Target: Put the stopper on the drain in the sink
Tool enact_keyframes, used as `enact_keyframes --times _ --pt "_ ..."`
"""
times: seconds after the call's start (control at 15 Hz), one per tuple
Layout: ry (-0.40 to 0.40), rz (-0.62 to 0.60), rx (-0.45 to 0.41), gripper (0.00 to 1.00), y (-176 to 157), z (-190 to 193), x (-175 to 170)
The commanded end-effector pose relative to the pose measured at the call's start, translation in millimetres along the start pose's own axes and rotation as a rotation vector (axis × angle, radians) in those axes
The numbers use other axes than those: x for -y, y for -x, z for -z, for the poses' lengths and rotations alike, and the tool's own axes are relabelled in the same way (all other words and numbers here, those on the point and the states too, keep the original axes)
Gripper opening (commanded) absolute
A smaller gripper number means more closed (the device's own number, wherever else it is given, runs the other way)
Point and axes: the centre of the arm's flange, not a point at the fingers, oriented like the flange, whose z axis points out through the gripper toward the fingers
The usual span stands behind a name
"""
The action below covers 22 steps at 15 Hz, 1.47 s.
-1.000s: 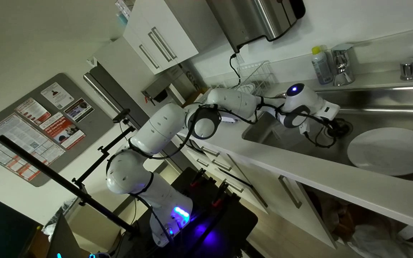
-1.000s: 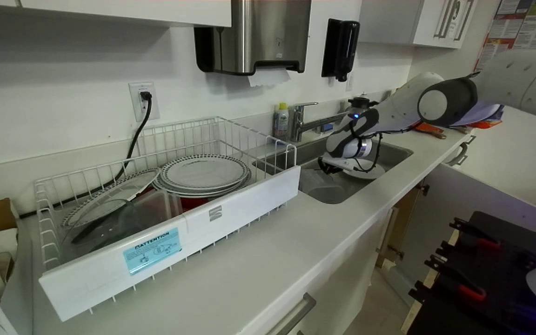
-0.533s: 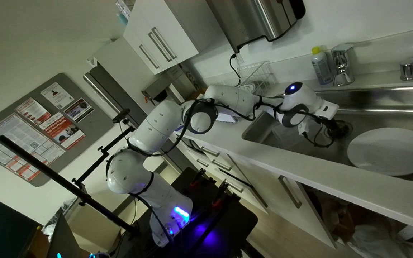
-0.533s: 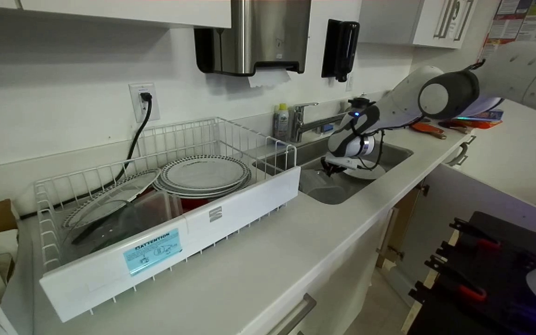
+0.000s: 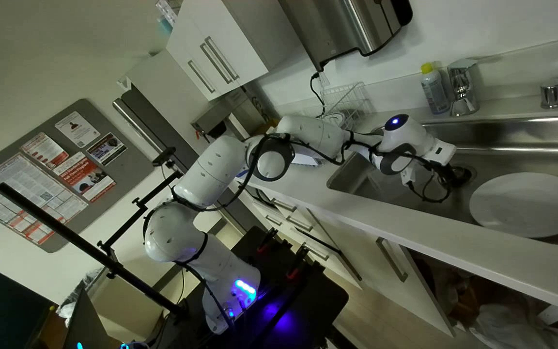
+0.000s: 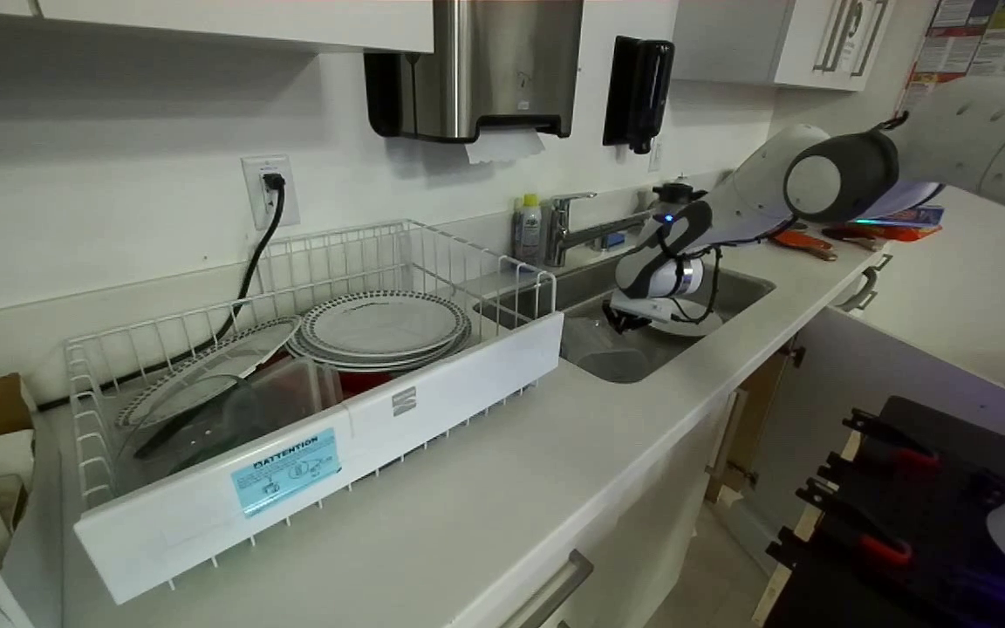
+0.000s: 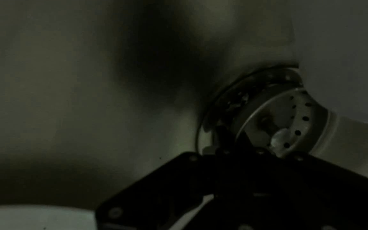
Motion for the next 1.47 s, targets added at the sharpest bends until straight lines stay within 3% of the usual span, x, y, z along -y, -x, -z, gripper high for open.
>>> enact_keyframes --times 0.0,0.47,0.53,0.6,0.73,1.27,1.4 --pt "-0.005 -0.012 -0.019 0.02 3 2 1" --pt "-0.035 -0.013 -0.074 0.02 2 -7 0" --pt "-0.035 -0.016 -0.074 0.07 2 -8 0" --pt "-0.036 -0.016 -0.072 0.32 3 -9 -1" --pt "-0.042 -0.016 -0.068 0.37 2 -6 0" --pt "-0.107 0.007 -0.056 0.98 -6 43 3" --pt "-0.113 0.034 -0.020 1.00 -16 61 6"
